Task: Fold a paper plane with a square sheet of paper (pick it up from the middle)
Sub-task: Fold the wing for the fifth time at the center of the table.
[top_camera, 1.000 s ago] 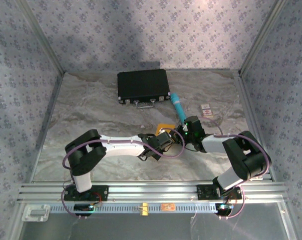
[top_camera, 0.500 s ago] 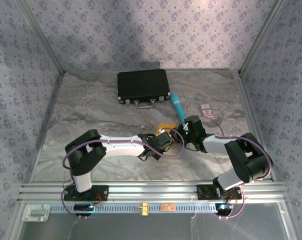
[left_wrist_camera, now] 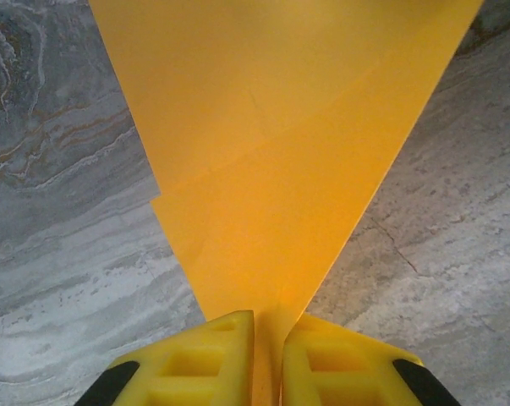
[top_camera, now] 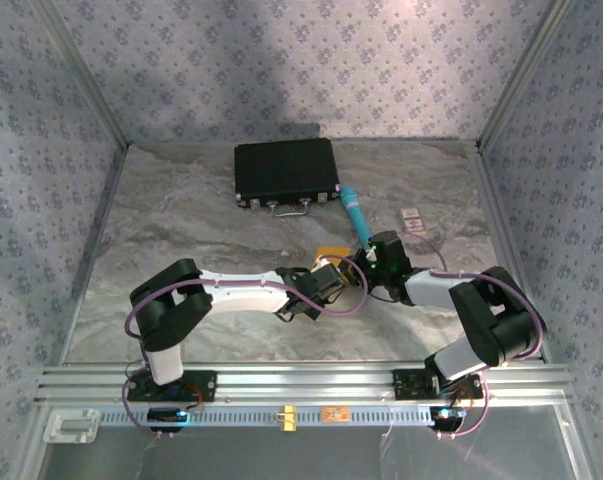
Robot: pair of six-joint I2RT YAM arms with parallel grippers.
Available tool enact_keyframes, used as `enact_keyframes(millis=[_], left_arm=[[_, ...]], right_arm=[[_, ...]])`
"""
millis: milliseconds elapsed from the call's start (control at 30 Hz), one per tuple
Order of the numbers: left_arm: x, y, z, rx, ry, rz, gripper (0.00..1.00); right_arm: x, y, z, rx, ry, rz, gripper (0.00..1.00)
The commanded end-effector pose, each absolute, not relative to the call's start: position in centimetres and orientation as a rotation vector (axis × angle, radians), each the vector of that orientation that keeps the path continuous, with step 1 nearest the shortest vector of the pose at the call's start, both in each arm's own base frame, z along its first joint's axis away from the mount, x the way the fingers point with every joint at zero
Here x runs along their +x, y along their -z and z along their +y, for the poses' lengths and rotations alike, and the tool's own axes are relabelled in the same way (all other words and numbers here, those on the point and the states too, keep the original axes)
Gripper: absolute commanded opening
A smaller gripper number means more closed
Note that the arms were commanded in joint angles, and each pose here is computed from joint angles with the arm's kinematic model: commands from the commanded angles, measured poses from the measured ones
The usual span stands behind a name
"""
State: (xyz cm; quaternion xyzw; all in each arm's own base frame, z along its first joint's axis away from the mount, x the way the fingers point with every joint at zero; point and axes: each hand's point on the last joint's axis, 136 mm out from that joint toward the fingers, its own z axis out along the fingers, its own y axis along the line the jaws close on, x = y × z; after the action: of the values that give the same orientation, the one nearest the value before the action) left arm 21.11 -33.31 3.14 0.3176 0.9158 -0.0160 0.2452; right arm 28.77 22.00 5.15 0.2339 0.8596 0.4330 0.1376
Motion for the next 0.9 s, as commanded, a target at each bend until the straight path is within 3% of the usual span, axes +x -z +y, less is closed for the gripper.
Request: enact_keyframes(millis=[0,267,600,867], left_arm=[[21.1,-3.0,-33.1,0.864,0.003,2.51,0.14],[21.0,-3.0,-33.5,0.856,0.029,2.519,0.13],[21.0,-3.7,-34.2,0.815,0.095,2.518,0.24],[20.9,-3.7,-34.1,0.805,0.102,2.515,0.21]], right_arm=[[28.8,-5.5,21.9,0.669,-1.251,2.485,0.03],[28.6,-5.3,21.9,0.666,-1.242,2.49,0.05],[28.6,-5.2,21.9,0.664,-1.24,2.492,0.03],[28.4,-5.1,21.8,0.669,-1.235,2.495,0.03]])
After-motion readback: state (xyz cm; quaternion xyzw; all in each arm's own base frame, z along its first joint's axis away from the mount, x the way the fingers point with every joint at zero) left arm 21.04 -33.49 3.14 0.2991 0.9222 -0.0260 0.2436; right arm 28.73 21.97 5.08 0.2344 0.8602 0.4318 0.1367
